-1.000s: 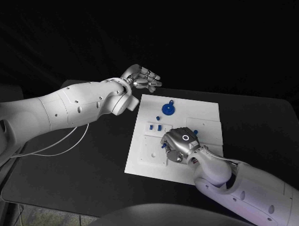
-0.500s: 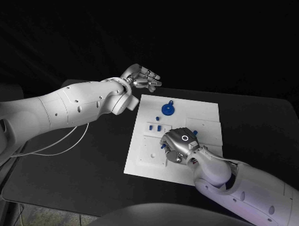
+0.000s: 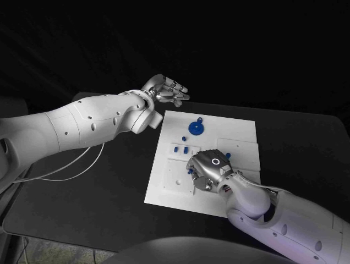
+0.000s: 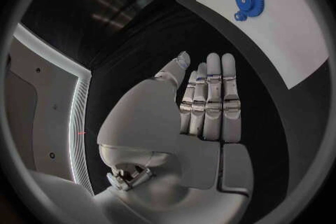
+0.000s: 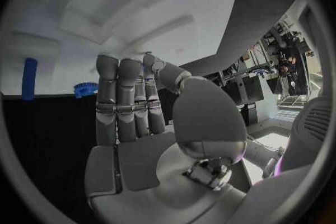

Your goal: Assemble the parts on the task board

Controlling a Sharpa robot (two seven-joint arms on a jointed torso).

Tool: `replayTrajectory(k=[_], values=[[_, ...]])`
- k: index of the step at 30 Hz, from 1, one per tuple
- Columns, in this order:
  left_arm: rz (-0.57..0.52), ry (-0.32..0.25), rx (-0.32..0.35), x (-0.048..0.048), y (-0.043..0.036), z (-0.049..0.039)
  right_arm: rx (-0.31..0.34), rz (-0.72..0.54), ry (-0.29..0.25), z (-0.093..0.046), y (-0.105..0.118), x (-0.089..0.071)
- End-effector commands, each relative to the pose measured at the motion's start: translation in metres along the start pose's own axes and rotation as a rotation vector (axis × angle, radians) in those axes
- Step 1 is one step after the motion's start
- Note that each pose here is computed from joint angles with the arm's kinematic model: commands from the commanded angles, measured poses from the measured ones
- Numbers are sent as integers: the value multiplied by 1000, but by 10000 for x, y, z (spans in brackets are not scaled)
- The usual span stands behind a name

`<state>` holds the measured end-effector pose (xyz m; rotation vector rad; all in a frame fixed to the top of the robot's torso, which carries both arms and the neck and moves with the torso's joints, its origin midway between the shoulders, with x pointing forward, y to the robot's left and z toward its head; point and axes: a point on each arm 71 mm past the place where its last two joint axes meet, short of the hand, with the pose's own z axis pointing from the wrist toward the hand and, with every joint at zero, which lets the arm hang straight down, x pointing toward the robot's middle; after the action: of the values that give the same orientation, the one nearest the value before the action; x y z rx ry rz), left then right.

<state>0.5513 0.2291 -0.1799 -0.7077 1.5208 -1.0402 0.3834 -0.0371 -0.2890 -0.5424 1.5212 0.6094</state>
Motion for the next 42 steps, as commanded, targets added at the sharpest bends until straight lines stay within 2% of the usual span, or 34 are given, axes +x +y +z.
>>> replayTrajectory(k=[1,15,42], values=[[-7,11,5,11,-13,3,-26,14,17,-2,57,17],[-6,9,4,5,-9,3,-26,29,21,-3,59,17],[-7,15,2,13,-11,2,-1,32,85,76,-7,113]])
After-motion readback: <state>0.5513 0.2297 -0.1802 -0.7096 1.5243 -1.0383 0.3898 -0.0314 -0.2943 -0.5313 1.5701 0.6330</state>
